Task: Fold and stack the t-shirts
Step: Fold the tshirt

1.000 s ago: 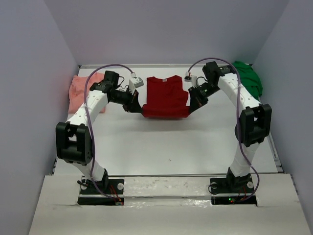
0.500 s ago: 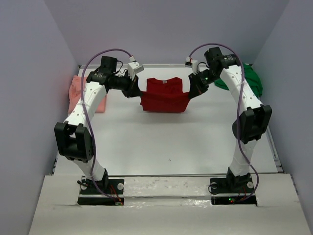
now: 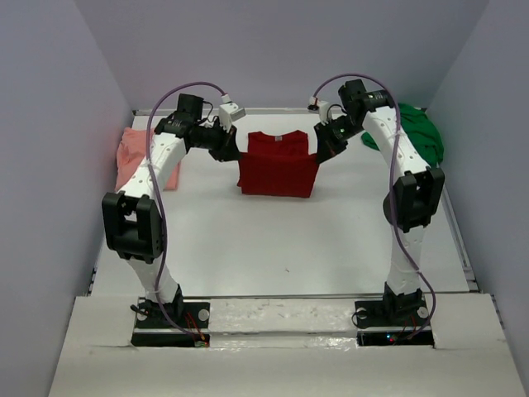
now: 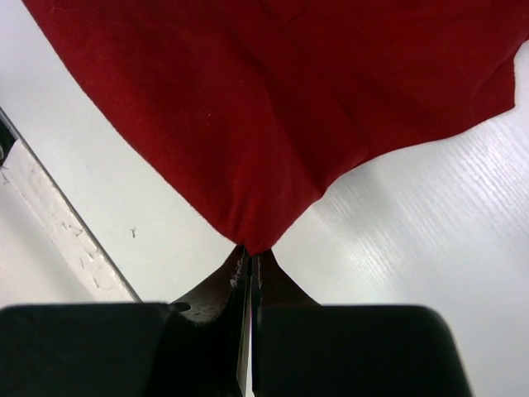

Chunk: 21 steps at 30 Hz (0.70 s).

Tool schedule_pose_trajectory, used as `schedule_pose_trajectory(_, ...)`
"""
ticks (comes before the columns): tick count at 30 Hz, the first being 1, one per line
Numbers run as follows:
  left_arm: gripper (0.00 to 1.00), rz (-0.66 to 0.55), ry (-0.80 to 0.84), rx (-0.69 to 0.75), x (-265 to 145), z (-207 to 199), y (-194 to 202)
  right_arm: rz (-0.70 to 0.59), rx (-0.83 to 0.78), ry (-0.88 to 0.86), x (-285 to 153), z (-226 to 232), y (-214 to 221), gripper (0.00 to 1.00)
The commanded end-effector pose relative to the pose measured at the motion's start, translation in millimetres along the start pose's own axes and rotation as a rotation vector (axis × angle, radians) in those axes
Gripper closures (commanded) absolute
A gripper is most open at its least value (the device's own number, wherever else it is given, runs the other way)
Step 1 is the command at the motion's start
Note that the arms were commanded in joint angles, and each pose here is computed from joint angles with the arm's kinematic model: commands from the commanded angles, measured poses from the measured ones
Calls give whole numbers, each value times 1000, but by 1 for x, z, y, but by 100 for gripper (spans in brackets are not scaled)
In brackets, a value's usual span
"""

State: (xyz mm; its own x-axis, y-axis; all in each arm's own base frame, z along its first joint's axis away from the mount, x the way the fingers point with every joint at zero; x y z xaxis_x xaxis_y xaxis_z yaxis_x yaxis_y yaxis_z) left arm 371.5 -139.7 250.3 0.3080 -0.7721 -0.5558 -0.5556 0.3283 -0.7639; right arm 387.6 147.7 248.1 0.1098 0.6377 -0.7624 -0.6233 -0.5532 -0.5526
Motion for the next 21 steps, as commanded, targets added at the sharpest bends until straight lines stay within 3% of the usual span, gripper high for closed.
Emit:
schedule_pose_trajectory(1,100,-64,-23,40,-2,1,-24,-57,-71,48,-1,-9,-20,100)
schedule_pose_trajectory(21,100,-102,-207,12,45,62,-49,-142,-122,177,31,-74,-42,100)
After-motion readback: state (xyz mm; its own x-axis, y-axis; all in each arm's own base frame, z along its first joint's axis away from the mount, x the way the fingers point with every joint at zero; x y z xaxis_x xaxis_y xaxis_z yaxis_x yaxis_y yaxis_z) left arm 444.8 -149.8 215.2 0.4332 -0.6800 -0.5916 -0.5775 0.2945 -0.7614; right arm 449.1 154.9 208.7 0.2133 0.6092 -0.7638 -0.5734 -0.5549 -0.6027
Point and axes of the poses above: each gripper's point midway between its finger pads, its own x axis out along the fingers, its own z axis along the line the jaws close on, y = z × x, the point moved 7 cm from there along -x, back along the fingers, and after that the axes turned 6 degrees about -x, right-handed, at the moved point
